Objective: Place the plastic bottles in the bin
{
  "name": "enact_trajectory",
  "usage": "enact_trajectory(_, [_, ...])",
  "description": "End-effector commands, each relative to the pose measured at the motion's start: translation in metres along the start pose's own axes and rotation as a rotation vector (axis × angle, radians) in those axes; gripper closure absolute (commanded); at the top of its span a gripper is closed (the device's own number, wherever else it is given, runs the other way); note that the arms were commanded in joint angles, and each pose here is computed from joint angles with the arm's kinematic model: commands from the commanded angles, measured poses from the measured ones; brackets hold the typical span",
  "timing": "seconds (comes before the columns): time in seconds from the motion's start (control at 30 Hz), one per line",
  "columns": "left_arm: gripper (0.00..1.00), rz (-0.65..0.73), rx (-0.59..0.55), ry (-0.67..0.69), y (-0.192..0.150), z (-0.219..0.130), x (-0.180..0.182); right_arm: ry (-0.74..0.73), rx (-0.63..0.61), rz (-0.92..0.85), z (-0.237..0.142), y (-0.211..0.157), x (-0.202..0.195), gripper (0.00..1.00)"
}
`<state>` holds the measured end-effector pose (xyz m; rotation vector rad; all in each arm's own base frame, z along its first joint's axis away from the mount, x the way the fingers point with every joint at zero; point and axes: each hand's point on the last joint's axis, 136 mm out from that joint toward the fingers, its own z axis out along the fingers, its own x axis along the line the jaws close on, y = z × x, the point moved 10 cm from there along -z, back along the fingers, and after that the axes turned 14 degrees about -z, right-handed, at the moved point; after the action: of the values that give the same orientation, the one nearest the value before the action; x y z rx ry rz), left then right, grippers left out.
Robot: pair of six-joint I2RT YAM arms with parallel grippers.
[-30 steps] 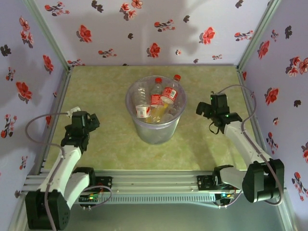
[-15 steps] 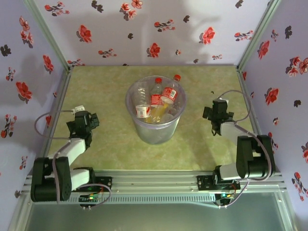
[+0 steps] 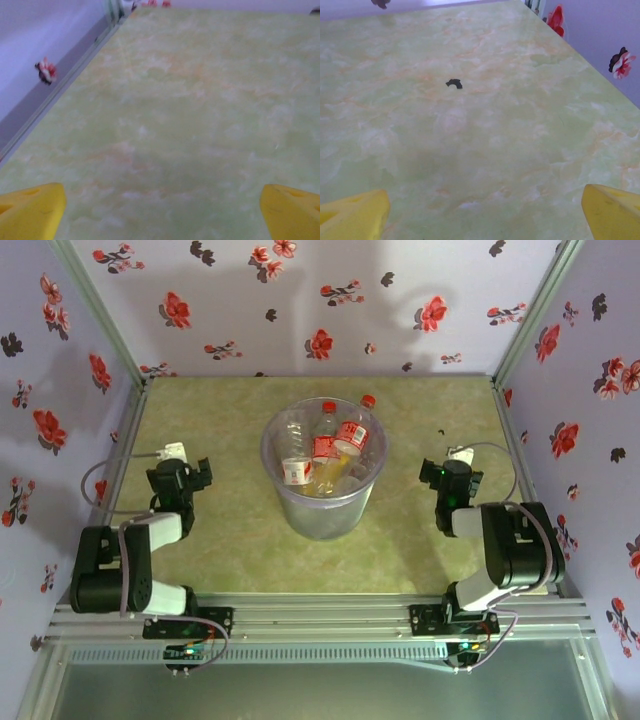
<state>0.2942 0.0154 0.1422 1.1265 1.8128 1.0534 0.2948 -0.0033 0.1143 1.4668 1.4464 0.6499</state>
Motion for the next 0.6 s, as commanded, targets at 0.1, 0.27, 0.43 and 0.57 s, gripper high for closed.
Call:
enact_trajectory(0.1, [0.0,0.008,-0.056,-0.087,-0.0109,0.0109,-0.003,-0.018,-0.094,0.035,0.0019,0.0089,-0.0047,0.01])
enact_trajectory(0.27, [0.0,0.007,-0.052,-0.083,-0.0105,0.0112,-0.003,-0.02,-0.082,0.042,0.0016,0.0088,-0.0068,0.01])
enact_trajectory(0.43, [0.0,0.007,-0.052,-0.083,-0.0106,0.0113,-0.0029,-0.021,-0.08,0.041,0.0015,0.0086,-0.0069,0.01])
enact_trajectory(0.57, [0.0,0.008,-0.052,-0.083,-0.0104,0.0114,-0.0031,-0.019,-0.081,0.041,0.0015,0.0088,-0.0068,0.01])
